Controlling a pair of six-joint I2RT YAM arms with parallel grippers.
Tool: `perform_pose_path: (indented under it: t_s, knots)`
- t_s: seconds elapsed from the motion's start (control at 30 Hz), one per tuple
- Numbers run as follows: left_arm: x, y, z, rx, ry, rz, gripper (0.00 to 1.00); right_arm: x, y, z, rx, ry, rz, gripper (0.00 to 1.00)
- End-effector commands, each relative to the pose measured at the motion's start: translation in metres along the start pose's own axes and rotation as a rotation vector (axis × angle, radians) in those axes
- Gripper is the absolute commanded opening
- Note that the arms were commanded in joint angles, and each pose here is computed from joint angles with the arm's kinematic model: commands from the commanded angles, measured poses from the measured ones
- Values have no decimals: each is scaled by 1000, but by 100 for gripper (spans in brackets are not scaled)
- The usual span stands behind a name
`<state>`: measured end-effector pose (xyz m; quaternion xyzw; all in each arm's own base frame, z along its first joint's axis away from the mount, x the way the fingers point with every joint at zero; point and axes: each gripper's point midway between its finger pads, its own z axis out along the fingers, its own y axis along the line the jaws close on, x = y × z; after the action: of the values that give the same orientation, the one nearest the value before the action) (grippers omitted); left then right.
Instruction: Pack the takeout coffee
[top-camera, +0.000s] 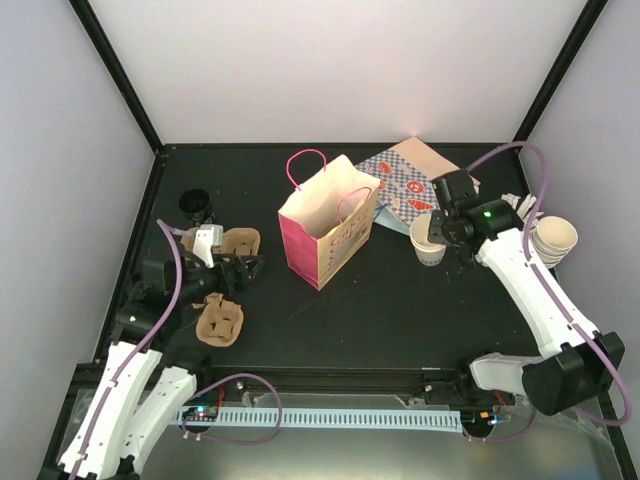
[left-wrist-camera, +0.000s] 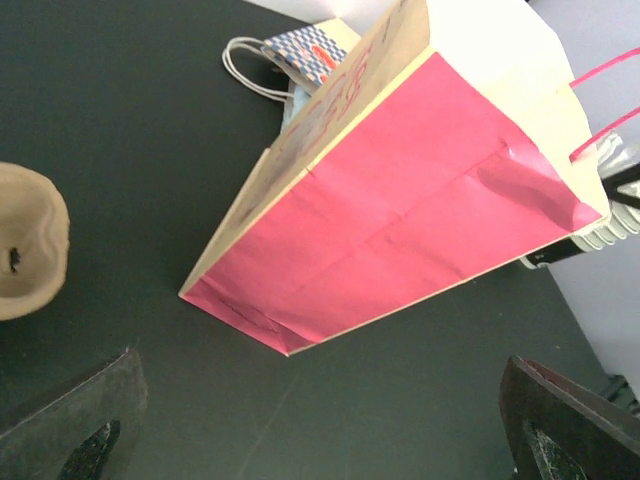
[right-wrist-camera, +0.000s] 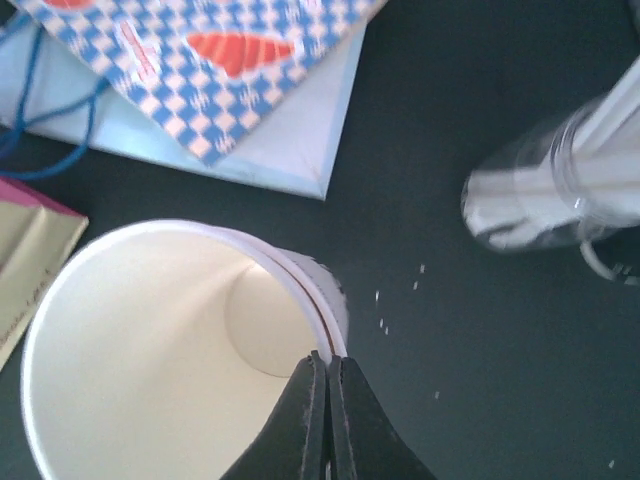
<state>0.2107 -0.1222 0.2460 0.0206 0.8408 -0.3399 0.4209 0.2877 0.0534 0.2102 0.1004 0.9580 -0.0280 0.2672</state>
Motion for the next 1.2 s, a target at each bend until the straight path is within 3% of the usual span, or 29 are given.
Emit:
perform_pose_path:
  t_s: [0.0,0.13,0.23,0.27,0.33,0.4,0.53,0.6,0.7,0.73,0.77,0.8,0.83,0.87,0.97,1.0,1.07,1.1,1.17]
  knots:
    - [2,-14,5,84,22,-49,99,-24,-9,-17,140,-148,-23,1]
    - [5,-17,9,106,30,-59,99,-8,1,-5,95,-63,-37,1]
    - [4,-17,6,92,25,-42,99,-4,32,-8,-116,-63,-39,1]
    - [3,-16,6,86,19,-35,99,-5,29,-6,-115,-105,-21,1]
    - [3,-16,5,85,16,-30,99,-9,-3,-2,51,-172,46,1]
    - [2,-17,4,86,17,-29,99,-7,-21,-3,174,-145,44,1]
    - [2,-16,5,81,19,-23,99,-6,-9,-2,141,-70,-26,1]
    - [2,-16,7,85,18,-22,99,-5,-11,1,151,-80,52,1]
    - [0,-17,10,89,21,-25,99,9,52,-3,-200,26,-107,1]
    - [-2,-18,10,92,21,-25,99,5,40,-2,-136,-6,-130,1]
    - [-2,-18,10,93,20,-23,99,-4,6,2,49,-73,-94,1]
    - [-3,-18,10,94,14,-19,99,-10,-29,-2,245,-136,-14,1]
    - [-3,-18,10,94,11,-17,99,-13,-43,-10,322,-152,64,1]
    - [-4,-18,11,96,9,-14,99,-9,-28,-7,250,-89,70,1]
    - [-4,-18,11,91,15,-7,99,5,60,-5,-222,52,-177,1]
    - [-4,-19,11,93,17,-3,99,2,50,2,-160,21,-172,1]
    - [-4,-19,10,91,15,1,99,-4,-6,9,143,-41,61,1]
    - [-4,-19,10,92,15,3,99,-1,8,8,69,6,89,1]
    - [-4,-18,10,88,15,3,99,11,85,-2,-363,102,-125,1]
